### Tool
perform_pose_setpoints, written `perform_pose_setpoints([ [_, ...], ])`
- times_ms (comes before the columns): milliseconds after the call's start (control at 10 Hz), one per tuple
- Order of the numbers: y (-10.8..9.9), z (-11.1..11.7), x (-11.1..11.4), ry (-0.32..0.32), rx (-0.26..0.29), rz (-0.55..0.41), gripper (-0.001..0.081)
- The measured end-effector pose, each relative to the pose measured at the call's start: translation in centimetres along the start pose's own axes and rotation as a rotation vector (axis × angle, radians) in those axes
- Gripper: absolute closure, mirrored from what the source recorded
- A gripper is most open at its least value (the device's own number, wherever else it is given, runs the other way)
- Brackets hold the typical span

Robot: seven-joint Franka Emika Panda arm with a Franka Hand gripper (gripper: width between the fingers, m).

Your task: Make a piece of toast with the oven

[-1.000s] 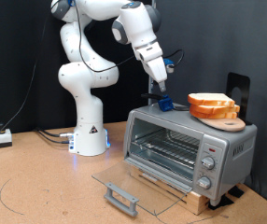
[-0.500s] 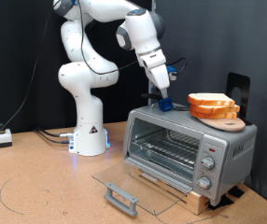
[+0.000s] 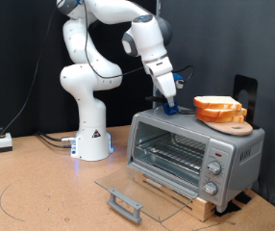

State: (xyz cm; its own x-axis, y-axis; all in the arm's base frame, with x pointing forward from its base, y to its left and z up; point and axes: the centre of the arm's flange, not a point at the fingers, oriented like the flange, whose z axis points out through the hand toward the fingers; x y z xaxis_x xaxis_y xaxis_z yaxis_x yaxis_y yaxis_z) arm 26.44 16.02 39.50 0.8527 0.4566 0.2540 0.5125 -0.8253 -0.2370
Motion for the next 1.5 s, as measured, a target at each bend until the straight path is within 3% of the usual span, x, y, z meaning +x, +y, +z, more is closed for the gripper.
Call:
perform_pose_setpoints([
  [900, -0.5, 2.9, 0.5, 0.0, 0.04, -0.026, -0.0001],
  [1000, -0.5, 2.9, 0.5, 0.001, 0.041, -0.025, 0.0101],
  [1100, -0.5, 2.9, 0.5, 0.001, 0.042, -0.024, 0.0101],
  [1300, -0.5, 2.9, 0.5, 0.002, 0.042, -0.023, 0.0331],
  [1500, -0.5, 2.9, 0.5, 0.002, 0.042, -0.023, 0.0331],
])
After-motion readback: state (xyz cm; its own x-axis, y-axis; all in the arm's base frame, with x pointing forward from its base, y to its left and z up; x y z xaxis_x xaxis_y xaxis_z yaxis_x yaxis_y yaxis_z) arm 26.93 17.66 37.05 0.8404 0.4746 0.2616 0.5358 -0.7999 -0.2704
